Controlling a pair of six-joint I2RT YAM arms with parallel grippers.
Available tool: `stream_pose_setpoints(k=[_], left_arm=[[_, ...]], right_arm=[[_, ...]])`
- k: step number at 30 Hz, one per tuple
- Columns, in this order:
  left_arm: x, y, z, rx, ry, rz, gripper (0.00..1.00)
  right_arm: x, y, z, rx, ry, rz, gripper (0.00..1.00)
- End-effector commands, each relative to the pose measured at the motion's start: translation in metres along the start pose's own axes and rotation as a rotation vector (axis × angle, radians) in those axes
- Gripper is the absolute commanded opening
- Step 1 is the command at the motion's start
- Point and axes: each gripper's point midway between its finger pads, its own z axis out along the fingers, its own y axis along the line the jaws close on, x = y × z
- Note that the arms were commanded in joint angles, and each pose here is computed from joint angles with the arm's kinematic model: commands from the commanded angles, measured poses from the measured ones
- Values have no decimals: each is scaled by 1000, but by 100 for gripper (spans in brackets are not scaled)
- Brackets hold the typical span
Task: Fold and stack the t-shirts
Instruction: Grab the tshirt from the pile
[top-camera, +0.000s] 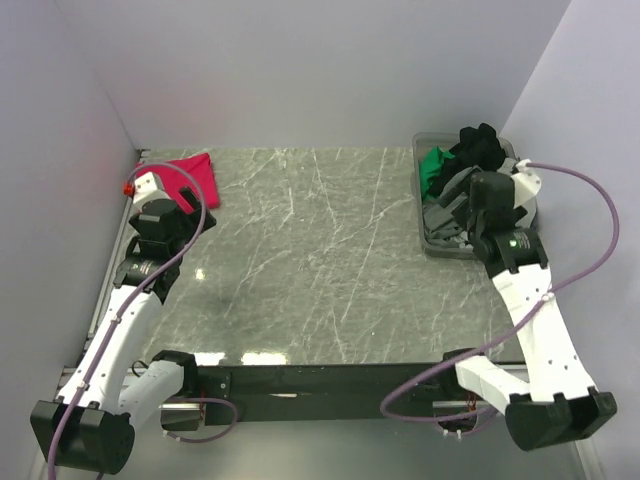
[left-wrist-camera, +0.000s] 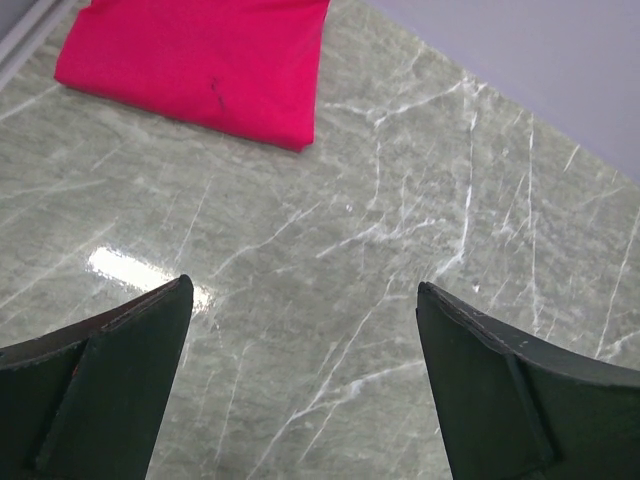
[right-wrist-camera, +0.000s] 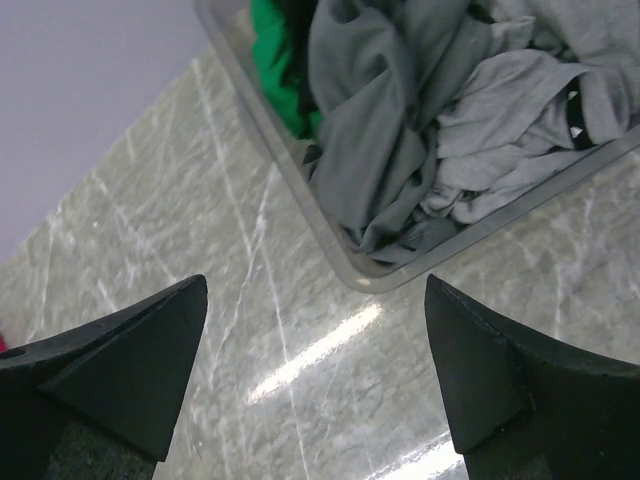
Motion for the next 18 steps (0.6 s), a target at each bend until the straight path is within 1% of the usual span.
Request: stream_pose_setpoints(k=[1,3,6,8,9,14,18], left_arm=[[4,-4,-3,33,1,-17,99],[5,-1,-5,24,4,-17,99],[8,3,-6,4,19,-6,100],[7,4,-7,-1,19,2,100],[5,3,-7,0,15,3,99],[2,4,-9,-3,8,8,99],[3,6,-10,-9,9,9,100]], right_arm=[[-8,-6,7,37,43,-6,95],[-4,-15,23,98,89,-35,95],[6,-29,49,171,166,-50,88],[18,-26,66,155,226,-56,84],[23,-25,71,151,245,-62,83],[50,-29,106,174,355,-62,80],[64,-35,126,209,395,-96,78]])
